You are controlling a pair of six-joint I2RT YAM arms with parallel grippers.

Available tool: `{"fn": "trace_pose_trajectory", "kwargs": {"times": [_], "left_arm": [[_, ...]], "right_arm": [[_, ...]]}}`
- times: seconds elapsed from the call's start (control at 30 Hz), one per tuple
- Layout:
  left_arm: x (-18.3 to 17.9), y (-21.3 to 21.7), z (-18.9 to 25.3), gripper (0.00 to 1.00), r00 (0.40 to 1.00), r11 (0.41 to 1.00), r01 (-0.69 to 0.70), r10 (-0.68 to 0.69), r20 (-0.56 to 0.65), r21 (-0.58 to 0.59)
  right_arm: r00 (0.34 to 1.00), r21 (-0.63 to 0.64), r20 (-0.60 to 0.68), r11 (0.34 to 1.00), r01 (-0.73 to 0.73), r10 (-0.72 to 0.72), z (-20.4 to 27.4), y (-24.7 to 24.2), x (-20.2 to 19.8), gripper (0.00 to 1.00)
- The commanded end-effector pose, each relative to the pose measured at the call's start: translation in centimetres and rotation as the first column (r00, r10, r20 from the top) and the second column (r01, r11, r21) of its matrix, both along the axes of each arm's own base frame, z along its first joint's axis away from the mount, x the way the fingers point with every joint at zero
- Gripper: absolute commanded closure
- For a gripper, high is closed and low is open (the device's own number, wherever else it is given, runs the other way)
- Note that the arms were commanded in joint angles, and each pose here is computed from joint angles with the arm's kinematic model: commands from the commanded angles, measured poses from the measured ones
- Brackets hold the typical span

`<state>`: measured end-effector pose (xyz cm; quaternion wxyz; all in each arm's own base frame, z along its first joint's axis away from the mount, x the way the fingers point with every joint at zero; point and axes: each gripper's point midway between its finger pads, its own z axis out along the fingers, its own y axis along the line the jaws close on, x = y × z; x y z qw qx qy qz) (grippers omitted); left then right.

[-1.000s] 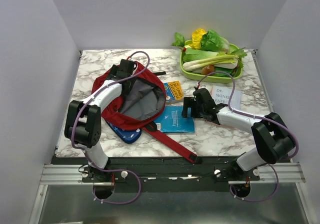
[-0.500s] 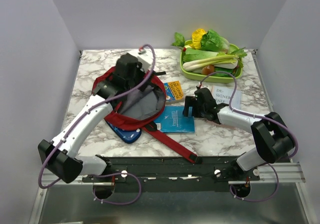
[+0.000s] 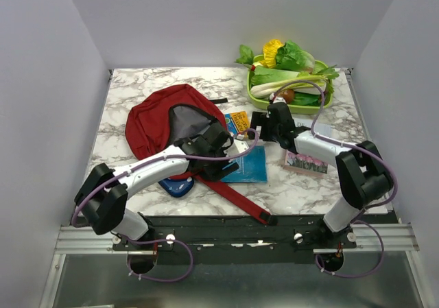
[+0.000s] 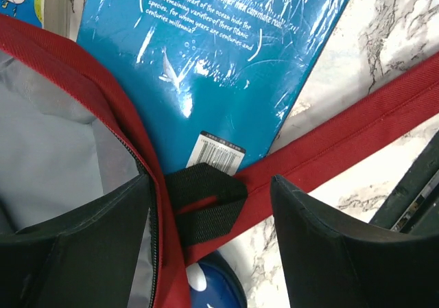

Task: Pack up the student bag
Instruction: Adjust the book at the center of the board.

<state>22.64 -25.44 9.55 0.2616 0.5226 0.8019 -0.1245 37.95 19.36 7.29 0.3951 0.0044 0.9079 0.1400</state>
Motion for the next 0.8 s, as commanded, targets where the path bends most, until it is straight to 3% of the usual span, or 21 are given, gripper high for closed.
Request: {"fn": "trace_pose_trajectory", "kwargs": {"times": [0.0, 0.27, 0.6, 0.77], "left_arm": [[0.5, -1.1, -1.1, 0.23, 0.999, 0.999, 0.024, -0.023, 0.032, -0.030], [1.1, -2.7, -2.8, 0.22, 0.995, 0.999, 0.040, -0.037, 0.095, -0.024], [-0.5, -3.1, -5.2, 0.19, 0.980, 0.987, 0.145, -0.152, 0.128, 0.065], [0.3, -2.6, -5.1, 0.19, 0.969, 0.986, 0.124, -0.145, 0.199, 0.113]], "right_arm": [[0.997, 0.017, 0.021, 0.997, -0.075, 0.074, -0.4, 1.6, 2.1, 0.01], [0.982, 0.108, -0.022, 0.977, -0.185, 0.188, -2.2, 3.7, 0.2, 0.07], [0.969, 0.209, -0.129, 0.961, -0.182, 0.211, -4.8, 2.8, -6.1, 0.14], [0.963, 0.257, -0.150, 0.950, -0.180, 0.223, -4.7, 2.4, -8.7, 0.20]]}}
